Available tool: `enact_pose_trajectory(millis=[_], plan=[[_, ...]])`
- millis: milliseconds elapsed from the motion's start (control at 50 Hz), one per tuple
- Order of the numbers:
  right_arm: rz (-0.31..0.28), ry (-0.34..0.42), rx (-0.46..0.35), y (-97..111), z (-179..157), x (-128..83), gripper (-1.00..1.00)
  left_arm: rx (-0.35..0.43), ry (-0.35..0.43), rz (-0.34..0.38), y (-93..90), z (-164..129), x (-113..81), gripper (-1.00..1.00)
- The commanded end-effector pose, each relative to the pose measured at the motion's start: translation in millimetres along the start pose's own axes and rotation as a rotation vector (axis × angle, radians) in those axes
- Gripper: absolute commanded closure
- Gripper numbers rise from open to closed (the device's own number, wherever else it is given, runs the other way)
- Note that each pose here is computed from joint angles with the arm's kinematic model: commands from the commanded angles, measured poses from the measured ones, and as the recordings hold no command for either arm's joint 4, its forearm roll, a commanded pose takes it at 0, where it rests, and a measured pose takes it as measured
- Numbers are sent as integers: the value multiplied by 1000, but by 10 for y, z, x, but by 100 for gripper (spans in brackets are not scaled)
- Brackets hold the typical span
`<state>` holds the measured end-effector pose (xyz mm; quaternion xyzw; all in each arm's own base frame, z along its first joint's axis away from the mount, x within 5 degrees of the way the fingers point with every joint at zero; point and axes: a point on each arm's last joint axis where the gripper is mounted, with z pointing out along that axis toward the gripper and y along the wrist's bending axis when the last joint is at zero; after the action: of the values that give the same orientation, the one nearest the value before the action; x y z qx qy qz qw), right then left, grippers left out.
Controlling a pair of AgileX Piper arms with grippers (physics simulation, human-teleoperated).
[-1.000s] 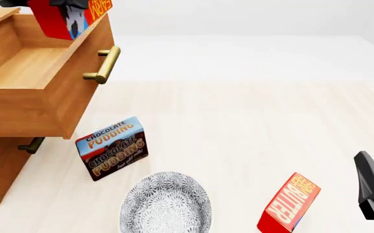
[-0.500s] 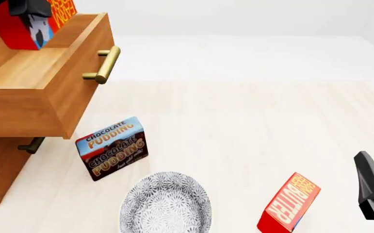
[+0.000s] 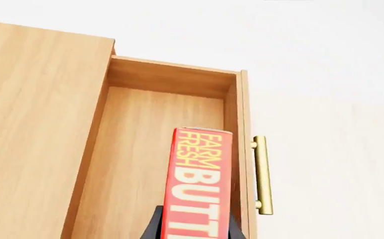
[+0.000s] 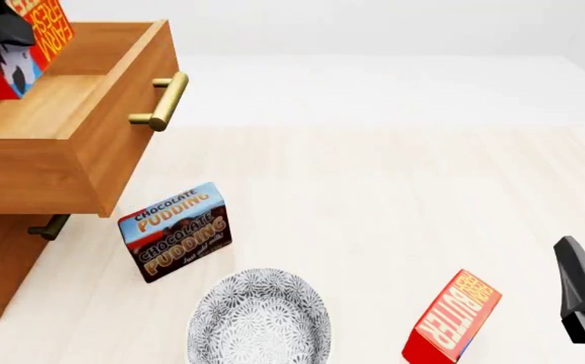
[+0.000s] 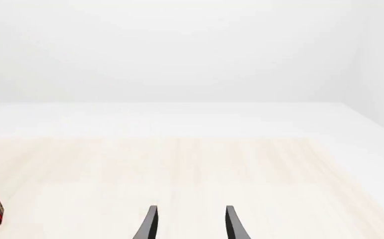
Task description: Put the butter at the front in the top drawer of the cabinet and close it.
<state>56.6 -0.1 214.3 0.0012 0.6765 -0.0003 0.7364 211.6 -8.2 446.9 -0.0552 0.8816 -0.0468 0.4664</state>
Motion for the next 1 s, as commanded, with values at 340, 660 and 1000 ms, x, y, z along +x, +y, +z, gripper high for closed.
enact_pose_trajectory(millis=[340,660,1000], plan=[[0,0,0,0,0,1,-100,-53,53,-18,132,279,9,100],[0,0,0,0,-1,2,-100,-76,74,-26,205,521,-19,100],[0,0,0,0,-1,2,-100,-99,89,-18,299,823,-78,100]])
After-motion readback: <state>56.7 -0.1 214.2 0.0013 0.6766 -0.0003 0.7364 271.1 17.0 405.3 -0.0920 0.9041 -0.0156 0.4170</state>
